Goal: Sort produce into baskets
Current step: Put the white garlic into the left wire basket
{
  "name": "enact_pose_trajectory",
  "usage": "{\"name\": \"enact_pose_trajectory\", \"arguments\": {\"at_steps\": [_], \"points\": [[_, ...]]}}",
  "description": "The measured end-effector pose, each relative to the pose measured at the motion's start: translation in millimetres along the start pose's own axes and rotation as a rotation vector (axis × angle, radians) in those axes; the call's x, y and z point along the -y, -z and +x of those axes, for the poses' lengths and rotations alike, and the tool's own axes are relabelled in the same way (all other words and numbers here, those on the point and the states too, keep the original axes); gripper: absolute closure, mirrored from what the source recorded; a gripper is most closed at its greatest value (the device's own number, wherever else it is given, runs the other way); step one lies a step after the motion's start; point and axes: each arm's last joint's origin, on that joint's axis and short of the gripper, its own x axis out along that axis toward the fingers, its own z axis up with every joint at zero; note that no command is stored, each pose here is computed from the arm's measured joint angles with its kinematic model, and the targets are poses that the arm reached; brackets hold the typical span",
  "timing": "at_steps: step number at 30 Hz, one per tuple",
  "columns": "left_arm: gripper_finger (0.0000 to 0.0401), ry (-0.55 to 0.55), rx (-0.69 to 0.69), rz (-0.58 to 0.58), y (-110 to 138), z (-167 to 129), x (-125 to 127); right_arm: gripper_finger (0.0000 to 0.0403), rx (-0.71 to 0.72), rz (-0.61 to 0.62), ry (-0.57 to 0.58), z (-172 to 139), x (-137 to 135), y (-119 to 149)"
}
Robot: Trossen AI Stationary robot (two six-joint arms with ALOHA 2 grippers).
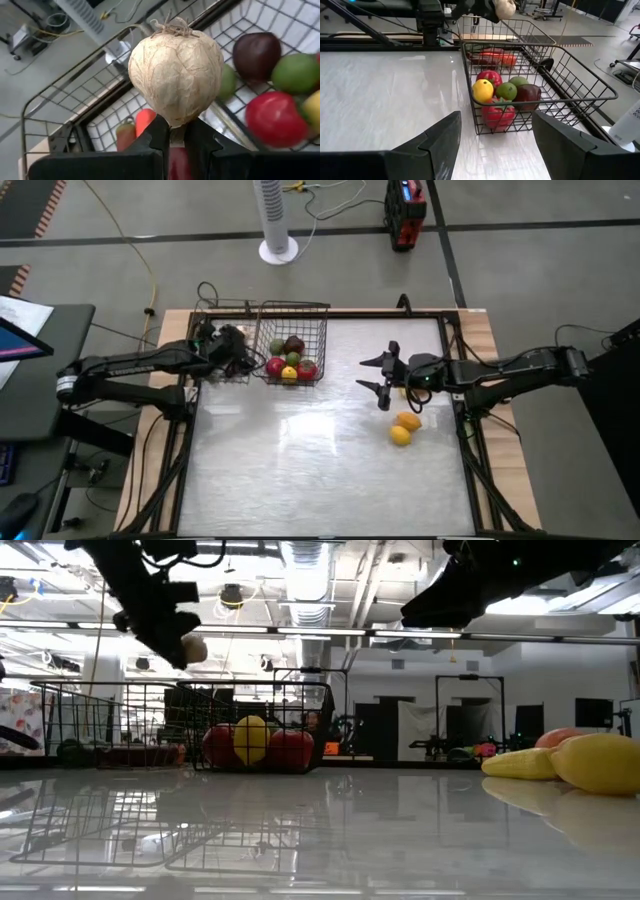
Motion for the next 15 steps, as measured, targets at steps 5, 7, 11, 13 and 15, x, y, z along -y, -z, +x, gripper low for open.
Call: {"name": "enact_pose_trajectory", "arguments": {"at_steps": [5,7,11,13,15], "points": [[0.0374,-0.04,-0.029,-0.027,7,5,-10,0.0131,-0.001,0.005,0.0,0,0,0],[0.0373,-0.069,-0.049,-0.053,9,7,-13,0.0131,-0.003,0.005,-0.001,0,0,0],[0.0359,-0.128,-0.078,-0.103,11,9,-20,0.0131,-0.006,0.004,-0.002,0,0,1],[0.0342,-0.138,-0.089,-0.108,13,9,-21,0.0131,-0.009,0.004,-0.003,0,0,1],[0.0319,-0.142,-0.094,-0.114,13,9,-21,0.0131,-0.014,0.002,-0.003,0,0,1]]}}
